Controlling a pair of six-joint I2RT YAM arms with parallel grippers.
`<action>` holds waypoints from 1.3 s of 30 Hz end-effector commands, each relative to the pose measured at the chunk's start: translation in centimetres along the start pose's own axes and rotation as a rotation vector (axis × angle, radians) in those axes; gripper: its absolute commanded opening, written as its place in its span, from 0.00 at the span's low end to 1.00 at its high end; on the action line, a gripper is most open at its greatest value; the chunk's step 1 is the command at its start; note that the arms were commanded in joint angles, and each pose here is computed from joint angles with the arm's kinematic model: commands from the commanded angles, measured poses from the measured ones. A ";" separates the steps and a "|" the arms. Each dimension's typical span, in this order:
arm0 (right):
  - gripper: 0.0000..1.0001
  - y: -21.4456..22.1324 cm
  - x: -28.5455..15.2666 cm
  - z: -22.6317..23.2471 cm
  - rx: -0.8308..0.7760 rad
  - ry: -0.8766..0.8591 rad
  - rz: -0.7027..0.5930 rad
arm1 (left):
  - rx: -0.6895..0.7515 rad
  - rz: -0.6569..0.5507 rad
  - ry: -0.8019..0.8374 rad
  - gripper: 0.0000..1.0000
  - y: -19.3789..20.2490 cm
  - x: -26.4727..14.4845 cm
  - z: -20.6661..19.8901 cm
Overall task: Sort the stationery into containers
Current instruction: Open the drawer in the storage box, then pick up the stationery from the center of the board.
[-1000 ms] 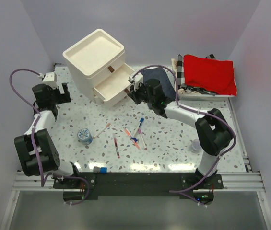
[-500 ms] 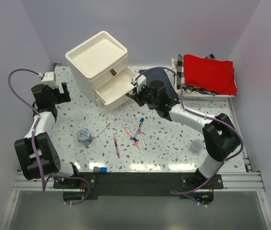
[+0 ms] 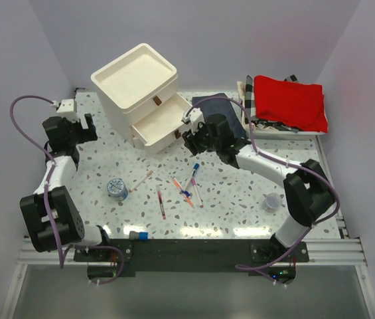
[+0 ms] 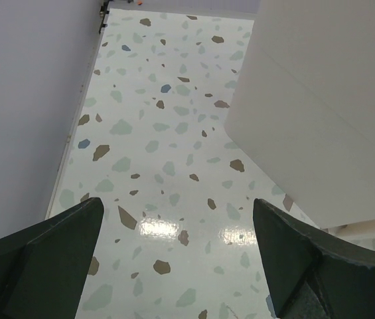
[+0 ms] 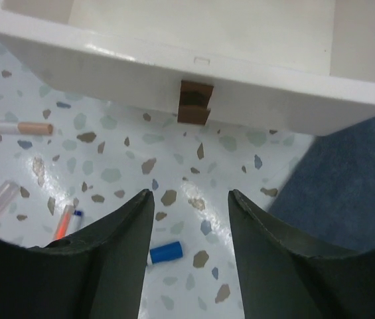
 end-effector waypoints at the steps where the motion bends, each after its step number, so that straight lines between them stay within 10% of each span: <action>1: 0.60 -1.9 -5.4 -1.5 -0.080 0.110 0.104 | 0.016 -0.113 0.000 1.00 -2.6 -1.0 0.1; 14: 0.77 5.0 -19.3 -7.5 -0.176 0.158 0.829 | 0.033 -0.179 0.018 1.00 -3.8 -1.8 -0.2; 21: 0.96 9.4 -24.1 -6.6 -0.123 0.136 0.985 | 0.032 -0.175 0.028 1.00 -3.3 -1.7 -0.4; 39: 0.99 12.8 -21.1 -8.2 -0.111 0.070 1.143 | -0.008 -0.167 0.038 1.00 -3.1 -1.8 -0.7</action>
Point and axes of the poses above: each gripper's point midway between its finger pads, its own x axis out along the fingers, its own z axis along the line the jaws close on, y = z × x, the point moved 10 cm from there along -x, back along the fingers, and after that the axes turned 11 degrees about x, right-handed, at the moved point
